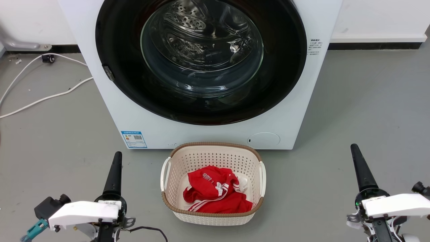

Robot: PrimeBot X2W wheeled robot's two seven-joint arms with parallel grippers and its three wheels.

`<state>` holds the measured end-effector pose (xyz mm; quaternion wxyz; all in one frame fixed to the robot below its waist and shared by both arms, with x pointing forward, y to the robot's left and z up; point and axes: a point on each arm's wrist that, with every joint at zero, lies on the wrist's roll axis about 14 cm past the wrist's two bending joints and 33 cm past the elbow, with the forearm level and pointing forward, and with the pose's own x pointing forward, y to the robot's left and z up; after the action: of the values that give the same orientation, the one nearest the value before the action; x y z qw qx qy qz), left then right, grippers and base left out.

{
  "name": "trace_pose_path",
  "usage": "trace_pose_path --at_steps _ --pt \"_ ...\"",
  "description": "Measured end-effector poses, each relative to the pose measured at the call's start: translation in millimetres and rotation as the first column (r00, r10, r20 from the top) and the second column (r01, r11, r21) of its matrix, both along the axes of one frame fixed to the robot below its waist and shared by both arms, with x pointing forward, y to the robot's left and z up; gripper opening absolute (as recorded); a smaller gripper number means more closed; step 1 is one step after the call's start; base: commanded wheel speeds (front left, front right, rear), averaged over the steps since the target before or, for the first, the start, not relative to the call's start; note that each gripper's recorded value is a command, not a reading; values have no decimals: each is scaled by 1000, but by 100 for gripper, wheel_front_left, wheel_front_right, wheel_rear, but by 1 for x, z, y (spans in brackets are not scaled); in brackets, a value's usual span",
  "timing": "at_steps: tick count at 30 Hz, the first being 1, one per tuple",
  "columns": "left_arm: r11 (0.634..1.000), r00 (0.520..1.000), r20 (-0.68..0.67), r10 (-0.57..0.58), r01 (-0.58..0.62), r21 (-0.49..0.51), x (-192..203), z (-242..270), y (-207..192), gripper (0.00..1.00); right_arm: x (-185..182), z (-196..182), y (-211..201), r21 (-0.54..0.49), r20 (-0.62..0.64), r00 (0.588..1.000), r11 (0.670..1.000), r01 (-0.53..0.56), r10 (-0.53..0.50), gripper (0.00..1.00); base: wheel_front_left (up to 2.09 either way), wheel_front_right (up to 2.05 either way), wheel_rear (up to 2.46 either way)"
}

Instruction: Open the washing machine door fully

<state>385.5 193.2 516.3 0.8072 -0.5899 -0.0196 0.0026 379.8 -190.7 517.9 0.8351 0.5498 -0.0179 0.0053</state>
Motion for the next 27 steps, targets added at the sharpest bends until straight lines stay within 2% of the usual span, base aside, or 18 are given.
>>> trace_pose_path --at_steps 5,11,18,27 --pt "993 1000 16 -4 2 118 2 5 -3 100 -1 4 2 -135 13 1000 991 0 2 100 0 0 0" --pt "962 999 32 -9 0 272 3 10 -5 100 -2 6 6 -286 24 1000 958 -2 10 100 0 0 0" --pt "900 998 57 -19 -7 435 4 18 -9 100 -2 9 7 -422 40 999 907 9 9 100 0 0 0" --pt "805 996 84 -28 -27 592 5 26 -14 100 -2 11 10 -561 41 999 828 3 24 100 0 0 0"
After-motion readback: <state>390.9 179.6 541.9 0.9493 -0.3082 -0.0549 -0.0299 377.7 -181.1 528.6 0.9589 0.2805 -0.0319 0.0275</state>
